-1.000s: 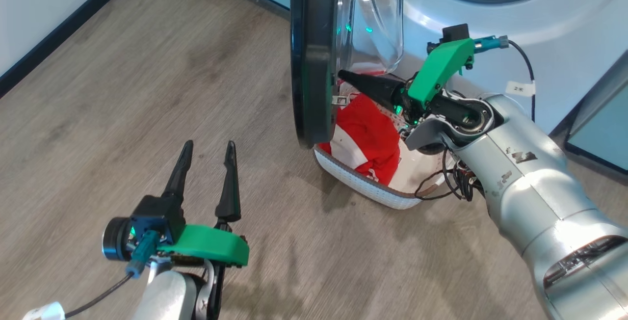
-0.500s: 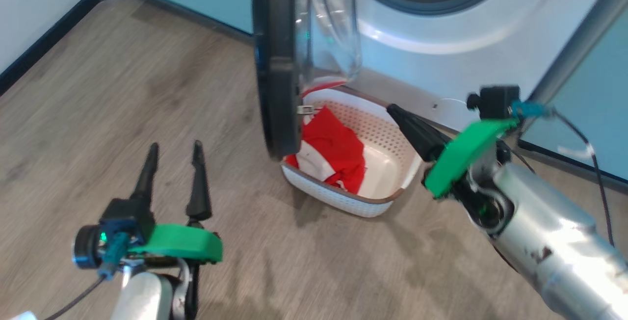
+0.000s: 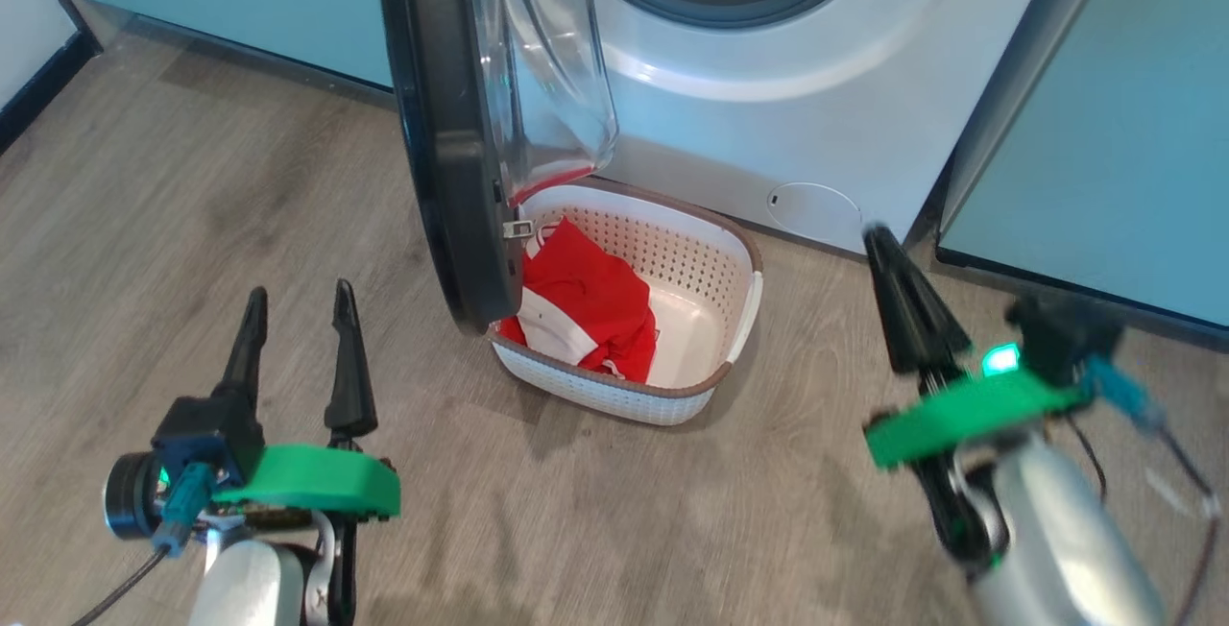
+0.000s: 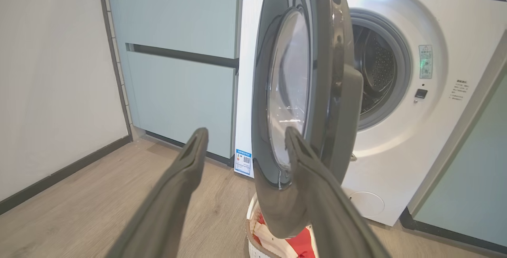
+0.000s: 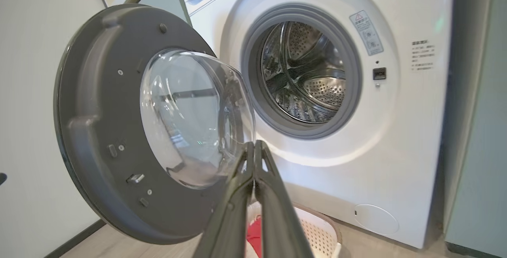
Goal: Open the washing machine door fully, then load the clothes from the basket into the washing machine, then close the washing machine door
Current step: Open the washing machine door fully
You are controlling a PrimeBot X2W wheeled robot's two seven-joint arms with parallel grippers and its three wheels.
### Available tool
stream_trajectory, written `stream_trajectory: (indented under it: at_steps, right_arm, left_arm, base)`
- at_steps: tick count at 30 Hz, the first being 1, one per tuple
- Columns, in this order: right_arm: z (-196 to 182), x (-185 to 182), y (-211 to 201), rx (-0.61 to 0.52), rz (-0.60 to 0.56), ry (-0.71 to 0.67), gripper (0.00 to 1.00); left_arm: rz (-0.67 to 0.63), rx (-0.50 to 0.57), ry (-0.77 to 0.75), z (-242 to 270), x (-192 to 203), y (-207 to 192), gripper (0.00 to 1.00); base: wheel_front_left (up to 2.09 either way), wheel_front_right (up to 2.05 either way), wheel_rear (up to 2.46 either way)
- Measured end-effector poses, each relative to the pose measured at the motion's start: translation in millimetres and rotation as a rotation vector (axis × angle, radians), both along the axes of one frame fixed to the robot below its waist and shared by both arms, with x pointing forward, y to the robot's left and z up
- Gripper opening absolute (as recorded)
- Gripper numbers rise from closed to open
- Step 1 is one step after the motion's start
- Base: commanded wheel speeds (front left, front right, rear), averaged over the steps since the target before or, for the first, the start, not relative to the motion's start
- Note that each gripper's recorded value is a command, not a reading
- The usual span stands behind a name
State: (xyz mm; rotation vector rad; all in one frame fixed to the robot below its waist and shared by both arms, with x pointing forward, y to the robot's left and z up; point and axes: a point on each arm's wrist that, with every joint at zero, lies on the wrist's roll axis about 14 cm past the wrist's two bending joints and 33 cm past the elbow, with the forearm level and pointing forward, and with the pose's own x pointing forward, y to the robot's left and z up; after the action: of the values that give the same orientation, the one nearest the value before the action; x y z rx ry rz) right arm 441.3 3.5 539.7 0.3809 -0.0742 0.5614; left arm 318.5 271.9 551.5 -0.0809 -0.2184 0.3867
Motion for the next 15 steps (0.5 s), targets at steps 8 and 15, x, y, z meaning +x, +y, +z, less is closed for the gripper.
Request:
stream_trajectory:
  at_steps: [8, 15]
  right_arm:
    - [-19.3, -34.1, -38.8, -0.025, -0.103, 0.019, 0.0]
    - [-8.3, -36.2, -46.1, -0.017, -0.121, -0.009, 1.0]
  left_arm:
    - [-0.032, 0.008, 0.033, -9.9, 4.6, -8.5, 1.0]
    - [-0.041, 0.002, 0.061, -19.7, 2.5, -12.3, 1.0]
  base:
    - [0.0, 0.0, 0.0]
    - [0.0, 0.0, 0.0]
